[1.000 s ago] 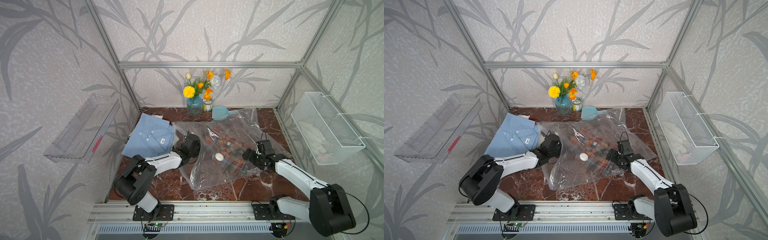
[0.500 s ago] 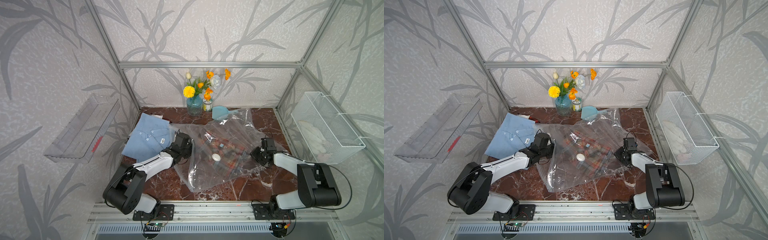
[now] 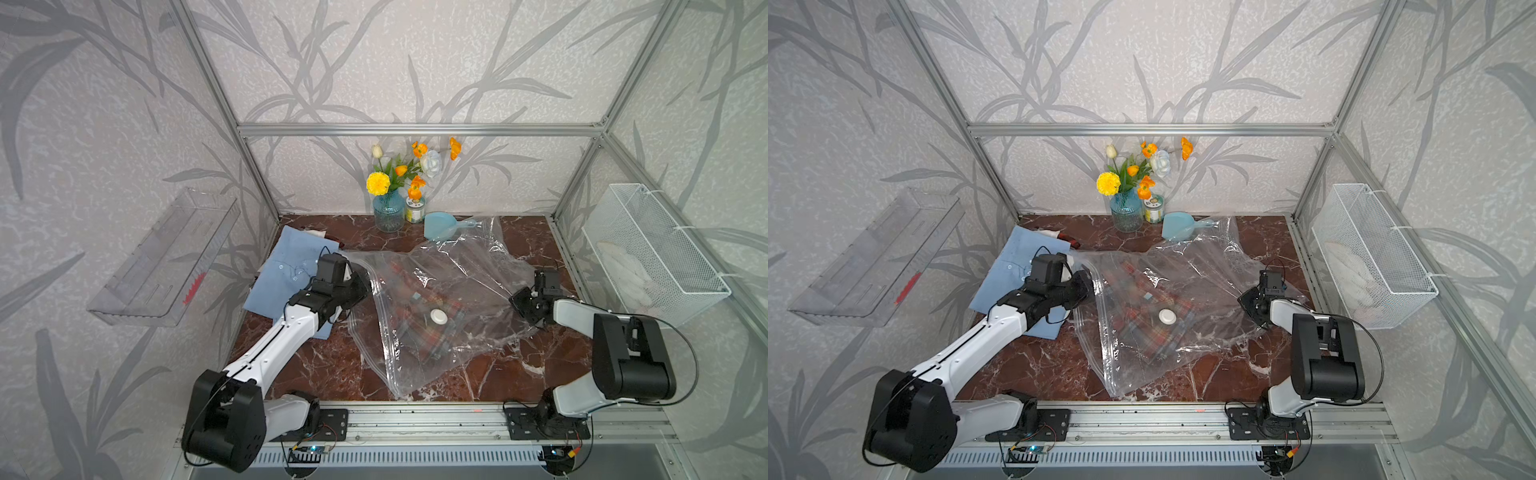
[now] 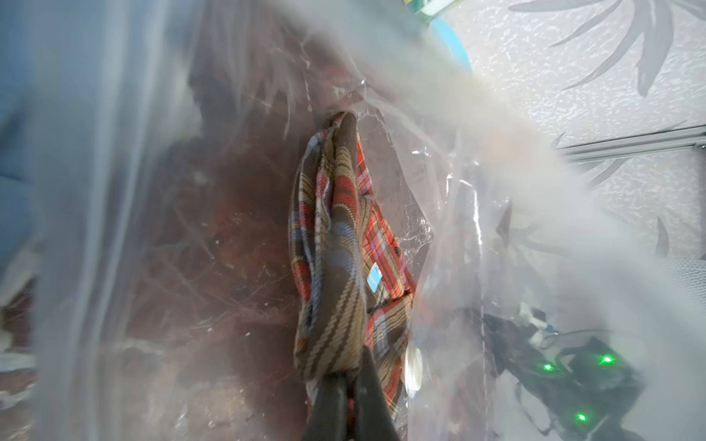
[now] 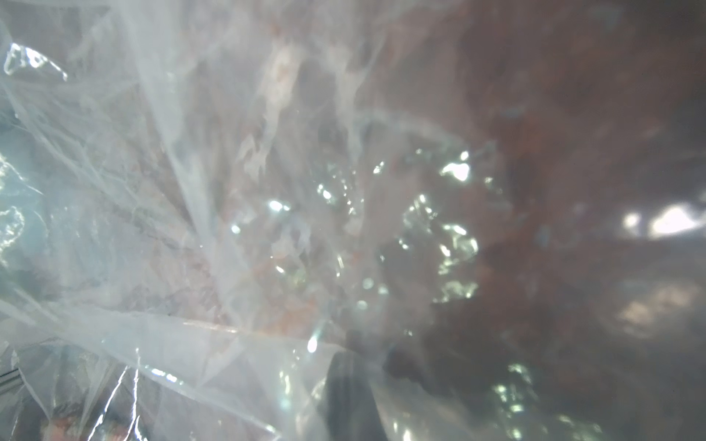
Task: Take the shirt out of the vacuum bag
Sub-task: Take out the shirt from the vacuum bag.
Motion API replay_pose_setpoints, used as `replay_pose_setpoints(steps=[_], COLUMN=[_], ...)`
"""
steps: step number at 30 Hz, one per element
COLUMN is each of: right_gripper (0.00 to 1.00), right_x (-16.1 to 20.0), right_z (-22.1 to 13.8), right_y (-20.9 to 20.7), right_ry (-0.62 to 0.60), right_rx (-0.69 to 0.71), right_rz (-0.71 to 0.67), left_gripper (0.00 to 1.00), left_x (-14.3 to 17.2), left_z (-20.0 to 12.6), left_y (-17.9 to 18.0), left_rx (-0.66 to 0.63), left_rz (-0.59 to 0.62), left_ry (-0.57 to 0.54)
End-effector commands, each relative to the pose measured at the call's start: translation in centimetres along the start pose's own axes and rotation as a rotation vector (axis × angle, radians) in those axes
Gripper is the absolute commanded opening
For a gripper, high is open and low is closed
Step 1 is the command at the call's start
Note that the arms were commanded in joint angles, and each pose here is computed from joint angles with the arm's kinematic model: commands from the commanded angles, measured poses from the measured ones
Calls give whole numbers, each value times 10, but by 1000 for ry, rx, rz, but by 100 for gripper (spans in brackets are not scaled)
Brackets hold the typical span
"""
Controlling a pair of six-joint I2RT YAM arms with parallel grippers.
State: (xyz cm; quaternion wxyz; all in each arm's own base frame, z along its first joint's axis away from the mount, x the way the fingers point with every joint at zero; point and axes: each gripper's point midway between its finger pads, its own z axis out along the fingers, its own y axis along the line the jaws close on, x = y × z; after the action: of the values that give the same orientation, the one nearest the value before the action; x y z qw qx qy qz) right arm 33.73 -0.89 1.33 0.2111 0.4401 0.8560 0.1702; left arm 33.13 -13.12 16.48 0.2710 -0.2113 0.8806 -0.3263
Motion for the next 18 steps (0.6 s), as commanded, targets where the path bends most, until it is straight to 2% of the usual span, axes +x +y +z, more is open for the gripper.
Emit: replay_pose_setpoints(steps=[1,11,18], right_gripper=[0,0,0], right_x=[12,-4,-16], right_z=[5,3,5], right_y=[-46,-53,-56], right_ry=[62,47,41], right_rx=[172,175,175], right_rz=[18,31,58], left_gripper=[0,0,0], left_x=[-3,-49,-97], left_z=[-20,-68,-103], left_y=[7,29,39], left_rx=[-23,-126,-240], left_rz=[31,42,68], left_ry=[57,0,-85])
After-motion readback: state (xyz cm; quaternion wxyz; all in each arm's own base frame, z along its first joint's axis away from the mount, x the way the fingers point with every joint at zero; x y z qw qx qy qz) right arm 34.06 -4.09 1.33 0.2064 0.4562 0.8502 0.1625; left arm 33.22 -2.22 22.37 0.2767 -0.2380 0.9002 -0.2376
